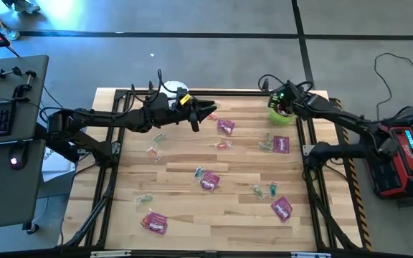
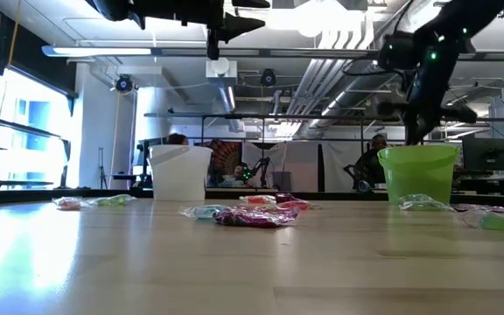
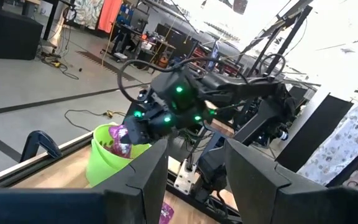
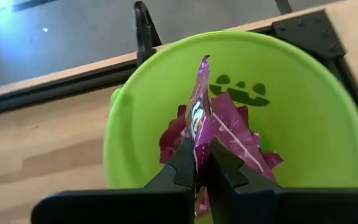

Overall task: Sort candy by brand, put in halloween buckets
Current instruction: Put the violet candy into the green bucket

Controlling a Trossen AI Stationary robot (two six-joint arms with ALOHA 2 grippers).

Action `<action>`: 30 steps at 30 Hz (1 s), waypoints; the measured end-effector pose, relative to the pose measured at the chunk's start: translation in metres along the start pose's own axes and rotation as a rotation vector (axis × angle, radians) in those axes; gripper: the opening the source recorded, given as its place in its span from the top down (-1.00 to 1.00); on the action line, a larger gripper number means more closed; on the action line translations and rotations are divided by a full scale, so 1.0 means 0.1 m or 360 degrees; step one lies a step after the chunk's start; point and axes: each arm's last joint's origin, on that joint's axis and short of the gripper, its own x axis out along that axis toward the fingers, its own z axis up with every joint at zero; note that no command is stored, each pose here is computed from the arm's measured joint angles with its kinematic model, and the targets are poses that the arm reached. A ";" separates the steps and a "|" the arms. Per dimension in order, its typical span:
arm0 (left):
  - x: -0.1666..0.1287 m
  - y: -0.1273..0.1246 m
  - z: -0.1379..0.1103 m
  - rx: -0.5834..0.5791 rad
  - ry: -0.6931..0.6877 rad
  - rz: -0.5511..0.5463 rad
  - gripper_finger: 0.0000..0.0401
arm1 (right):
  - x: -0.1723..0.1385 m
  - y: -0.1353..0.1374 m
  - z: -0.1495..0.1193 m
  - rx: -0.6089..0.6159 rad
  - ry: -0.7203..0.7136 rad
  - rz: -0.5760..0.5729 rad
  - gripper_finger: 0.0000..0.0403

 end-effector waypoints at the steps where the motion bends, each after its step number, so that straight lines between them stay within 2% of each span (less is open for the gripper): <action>1: 0.00 0.00 0.00 0.0000 0.0000 0.0000 0.26 | 0.04 -0.02 0.00 0.0028 0.0008 0.0011 0.98; 6: 0.00 0.00 0.00 0.0001 -0.0002 0.0003 0.26 | 0.14 -0.11 0.00 0.0100 0.0067 0.0021 0.85; 14: 0.00 0.01 0.00 0.0028 0.0005 0.0014 0.26 | 0.15 -0.13 0.00 0.0045 0.0086 0.0002 0.34; 19: 0.00 0.01 -0.01 0.0029 0.0013 0.0021 0.26 | 0.06 -0.13 0.06 -0.0028 0.0094 -0.0068 0.13; 23: 0.00 0.02 -0.02 0.0032 0.0029 0.0031 0.26 | -0.09 -0.10 0.17 -0.0137 0.0087 -0.0124 0.11; 26: 0.00 0.02 -0.02 0.0033 0.0032 0.0034 0.26 | -0.21 -0.06 0.27 -0.0254 0.0092 -0.0095 0.13; 30: 0.00 0.02 -0.03 0.0033 0.0042 0.0038 0.26 | -0.30 -0.02 0.36 -0.0348 0.0084 -0.0013 0.34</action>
